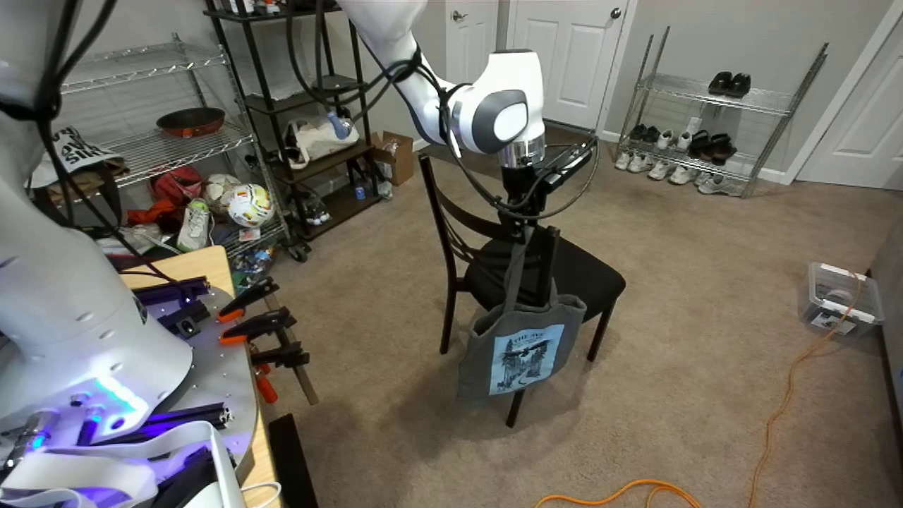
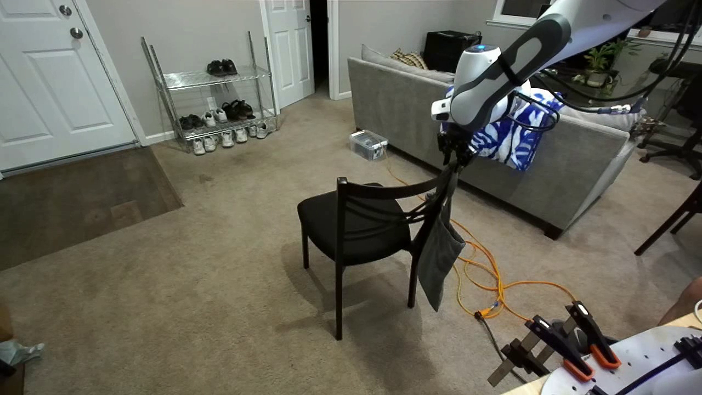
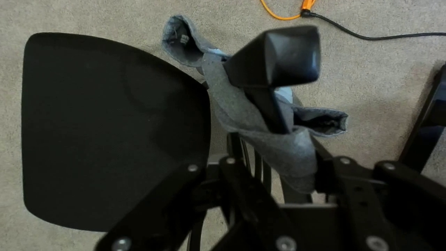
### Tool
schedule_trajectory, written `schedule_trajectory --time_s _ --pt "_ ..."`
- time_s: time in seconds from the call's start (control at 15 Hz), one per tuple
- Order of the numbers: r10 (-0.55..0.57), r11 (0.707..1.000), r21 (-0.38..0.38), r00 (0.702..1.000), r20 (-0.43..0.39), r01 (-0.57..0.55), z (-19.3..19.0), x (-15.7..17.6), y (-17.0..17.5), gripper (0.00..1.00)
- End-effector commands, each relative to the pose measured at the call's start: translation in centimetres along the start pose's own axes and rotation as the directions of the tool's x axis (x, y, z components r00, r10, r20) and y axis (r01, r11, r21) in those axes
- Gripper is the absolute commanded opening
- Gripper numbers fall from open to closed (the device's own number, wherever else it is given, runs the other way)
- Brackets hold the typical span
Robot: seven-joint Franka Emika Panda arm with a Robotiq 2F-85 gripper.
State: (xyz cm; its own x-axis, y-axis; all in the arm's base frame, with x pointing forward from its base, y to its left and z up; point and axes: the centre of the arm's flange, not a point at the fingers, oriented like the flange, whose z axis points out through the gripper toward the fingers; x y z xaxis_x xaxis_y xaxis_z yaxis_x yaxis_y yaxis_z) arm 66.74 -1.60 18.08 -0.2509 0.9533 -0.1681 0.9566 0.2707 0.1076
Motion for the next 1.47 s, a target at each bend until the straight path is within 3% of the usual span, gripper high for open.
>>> schedule_trajectory --time_s 0.0,0.07,0.13,0.2,0.33,0.4,0.53,0.67,0.87,0.93,1.07,1.4 --pt "0.035 0.998 -0.060 0.999 -0.010 -0.036 -3.4 0.2 -1.4 0.16" --pt "0.037 0.997 -0.064 0.999 -0.007 -0.038 -3.8 0.2 -1.6 0.08" --pt "0.040 0.997 -0.066 0.999 -0.005 -0.040 -4.2 0.1 -1.8 0.38" --pt "0.039 0.997 -0.072 0.999 -0.004 -0.039 -4.4 0.2 -1.9 0.50" --pt "0.041 0.995 -0.089 0.999 -0.004 -0.041 -4.8 0.0 -1.9 0.53" --pt "0.040 0.995 -0.096 0.999 -0.002 -0.040 -5.3 0.0 -1.8 0.14" --pt "0.042 0.994 -0.102 0.999 -0.001 -0.042 -6.0 -0.2 -1.8 0.16" --pt "0.043 0.992 -0.116 0.999 0.002 -0.042 -6.8 -0.4 -1.6 0.02" --pt "0.044 0.993 -0.114 0.999 0.000 -0.044 -7.1 -0.5 -1.2 0.00" --pt "0.044 0.993 -0.108 0.999 -0.004 -0.044 -7.0 -0.5 -1.1 0.26" --pt "0.048 0.994 -0.095 0.999 -0.015 -0.049 -6.4 -0.5 -1.1 0.30" --pt "0.065 0.996 -0.058 0.997 -0.045 -0.067 -5.4 -0.4 -1.0 0.62"
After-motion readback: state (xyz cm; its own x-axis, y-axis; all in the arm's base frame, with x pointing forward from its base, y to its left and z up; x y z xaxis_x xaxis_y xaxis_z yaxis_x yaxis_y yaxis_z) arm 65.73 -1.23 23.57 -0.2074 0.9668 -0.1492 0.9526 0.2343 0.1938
